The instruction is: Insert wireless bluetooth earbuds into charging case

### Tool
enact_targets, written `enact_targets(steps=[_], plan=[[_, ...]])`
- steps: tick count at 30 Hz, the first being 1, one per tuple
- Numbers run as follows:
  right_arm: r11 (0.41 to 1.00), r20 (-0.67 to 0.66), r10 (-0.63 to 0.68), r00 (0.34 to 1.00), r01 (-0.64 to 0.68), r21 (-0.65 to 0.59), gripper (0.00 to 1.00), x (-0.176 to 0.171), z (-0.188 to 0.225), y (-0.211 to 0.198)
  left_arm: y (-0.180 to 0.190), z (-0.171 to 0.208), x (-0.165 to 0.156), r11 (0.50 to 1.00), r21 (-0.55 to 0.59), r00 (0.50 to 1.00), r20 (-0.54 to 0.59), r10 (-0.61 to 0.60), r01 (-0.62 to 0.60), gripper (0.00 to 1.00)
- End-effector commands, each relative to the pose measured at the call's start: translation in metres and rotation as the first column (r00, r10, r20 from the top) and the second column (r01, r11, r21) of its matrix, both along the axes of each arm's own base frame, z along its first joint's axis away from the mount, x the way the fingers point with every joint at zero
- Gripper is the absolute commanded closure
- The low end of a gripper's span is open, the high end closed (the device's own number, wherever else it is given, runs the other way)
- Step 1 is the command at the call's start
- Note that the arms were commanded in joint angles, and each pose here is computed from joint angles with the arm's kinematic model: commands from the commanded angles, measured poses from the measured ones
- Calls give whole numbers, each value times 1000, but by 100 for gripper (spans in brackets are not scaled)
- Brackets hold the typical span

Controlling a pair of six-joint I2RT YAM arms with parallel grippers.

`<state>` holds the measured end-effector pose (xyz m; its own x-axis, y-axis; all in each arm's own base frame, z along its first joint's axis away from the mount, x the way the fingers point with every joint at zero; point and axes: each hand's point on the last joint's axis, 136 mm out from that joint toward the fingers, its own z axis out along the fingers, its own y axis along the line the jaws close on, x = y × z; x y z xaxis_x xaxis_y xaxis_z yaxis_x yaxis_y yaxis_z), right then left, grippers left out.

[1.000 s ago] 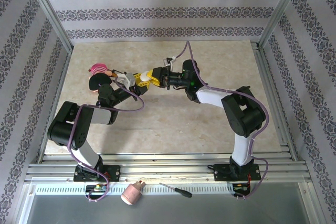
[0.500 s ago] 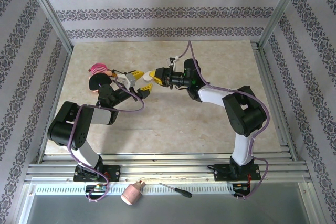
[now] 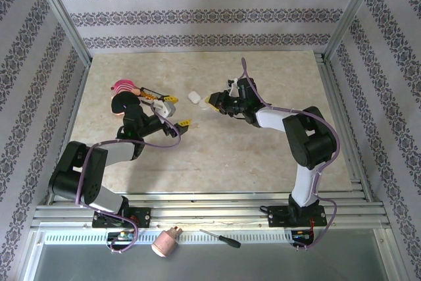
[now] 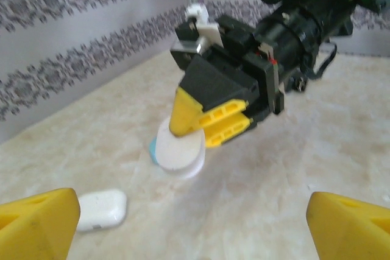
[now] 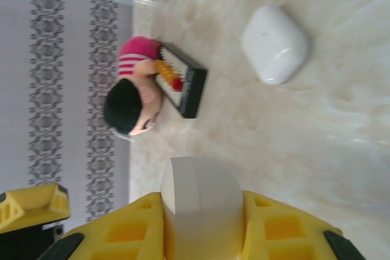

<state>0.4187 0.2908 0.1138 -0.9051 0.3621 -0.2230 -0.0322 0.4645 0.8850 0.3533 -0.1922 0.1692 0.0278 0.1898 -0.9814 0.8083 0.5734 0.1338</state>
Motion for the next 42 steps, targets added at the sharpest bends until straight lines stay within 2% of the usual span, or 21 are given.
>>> enact_targets(steps=[1, 9, 14, 17, 19, 21, 25, 30, 35, 38, 40, 42], plan=[[994, -21, -19, 1000, 16, -110, 81, 0, -37, -12, -10, -16, -9, 993, 99, 997, -48, -66, 70, 3], [986, -58, -33, 998, 23, -167, 79, 2, -65, -17, -28, -28, -14, 968, 184, 980, -130, -148, 170, 0], [972, -69, -33, 997, 16, -236, 78, -1, -78, -25, -32, -36, -15, 953, 238, 974, -166, -152, 189, 1], [964, -66, -31, 997, 13, -264, 75, -3, -79, -28, -33, -38, -16, 949, 246, 971, -179, -156, 198, 1], [961, -57, -30, 998, 13, -277, 67, -3, -76, -30, -34, -38, -15, 949, 246, 970, -185, -156, 199, 1], [955, -39, -35, 999, 22, -294, 54, -2, -71, -34, -32, -37, -12, 952, 246, 972, -190, -135, 180, 1], [942, 14, -48, 999, 50, -333, 39, 1, -54, -45, -28, -37, -4, 962, 244, 975, -210, -74, 125, 1], [929, 83, -70, 994, 95, -358, 20, 3, -28, -69, -1, -38, 20, 953, 286, 972, -178, 155, -100, 1], [892, 149, -95, 984, 150, -427, 11, 0, -10, -109, 44, -36, 38, 885, 289, 902, -125, 413, -365, 1], [830, 205, -112, 972, 205, -519, 7, -2, -2, -142, 74, -39, 43, 820, 293, 835, -108, 539, -491, 1], [760, 258, -115, 959, 252, -599, 4, -5, 5, -166, 95, -34, 45, 759, 274, 771, -88, 631, -590, 1], [663, 322, -114, 940, 314, -680, 2, -8, 14, -195, 112, -28, 43, 724, 227, 727, -84, 681, -651, 1]])
